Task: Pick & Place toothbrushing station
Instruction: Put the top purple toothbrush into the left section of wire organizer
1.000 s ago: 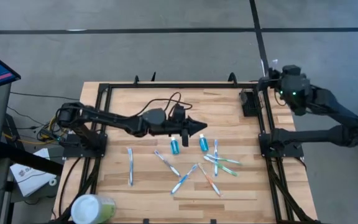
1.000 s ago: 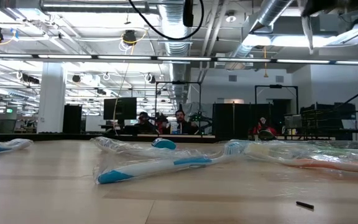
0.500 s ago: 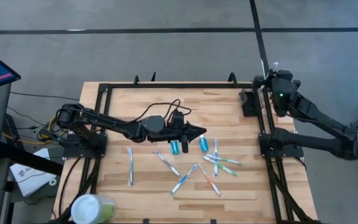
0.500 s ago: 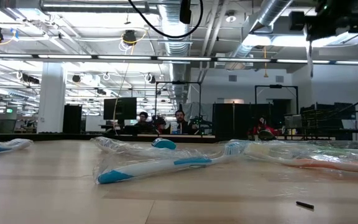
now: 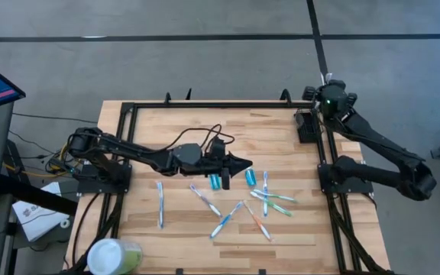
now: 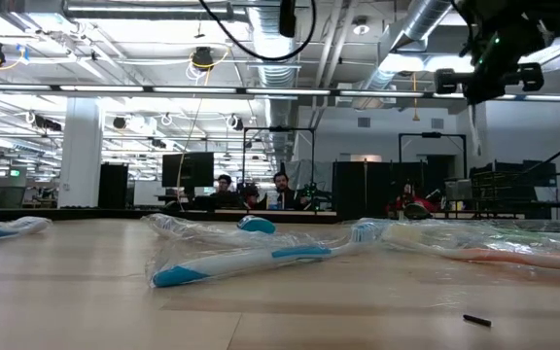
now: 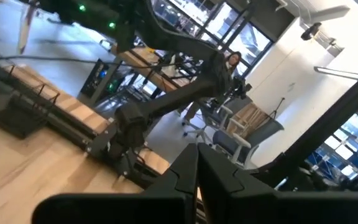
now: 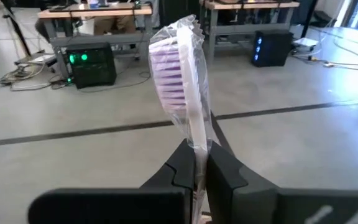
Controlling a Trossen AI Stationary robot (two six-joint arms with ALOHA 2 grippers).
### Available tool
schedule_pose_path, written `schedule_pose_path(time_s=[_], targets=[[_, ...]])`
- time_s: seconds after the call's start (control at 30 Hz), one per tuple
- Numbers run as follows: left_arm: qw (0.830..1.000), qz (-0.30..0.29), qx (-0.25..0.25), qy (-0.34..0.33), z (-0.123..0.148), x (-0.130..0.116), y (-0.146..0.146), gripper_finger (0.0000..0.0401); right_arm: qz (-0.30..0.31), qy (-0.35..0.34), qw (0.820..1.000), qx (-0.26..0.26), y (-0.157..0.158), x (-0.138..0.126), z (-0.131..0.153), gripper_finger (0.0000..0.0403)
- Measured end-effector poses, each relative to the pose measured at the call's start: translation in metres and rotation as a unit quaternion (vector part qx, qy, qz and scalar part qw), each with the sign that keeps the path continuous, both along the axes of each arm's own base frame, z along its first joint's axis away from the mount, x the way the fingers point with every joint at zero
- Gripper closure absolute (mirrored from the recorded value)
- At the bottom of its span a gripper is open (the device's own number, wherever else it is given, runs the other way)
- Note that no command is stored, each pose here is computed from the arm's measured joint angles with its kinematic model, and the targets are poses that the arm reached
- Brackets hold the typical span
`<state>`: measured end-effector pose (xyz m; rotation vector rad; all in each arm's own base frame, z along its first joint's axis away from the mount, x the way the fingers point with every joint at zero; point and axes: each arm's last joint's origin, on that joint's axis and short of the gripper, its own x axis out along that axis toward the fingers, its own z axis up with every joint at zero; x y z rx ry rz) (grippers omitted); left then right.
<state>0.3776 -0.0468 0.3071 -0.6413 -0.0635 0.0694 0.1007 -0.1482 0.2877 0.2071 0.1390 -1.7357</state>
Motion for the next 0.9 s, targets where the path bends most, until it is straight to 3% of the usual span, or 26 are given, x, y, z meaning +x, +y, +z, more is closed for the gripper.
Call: schedule_pose_path(time_s=[0.47, 0.9], targets=[[0.996, 0.089, -0.02, -0.021, 0.011, -0.048, 0.012, 0.0399, -0.012, 0.002, 1.0, -0.024, -0.005, -0.001, -0.009, 0.0393], [0.995, 0.092, -0.028, -0.027, 0.013, -0.053, 0.009, 0.0399, -0.027, 0.011, 0.999, -0.02, -0.009, 0.001, -0.031, 0.0392]])
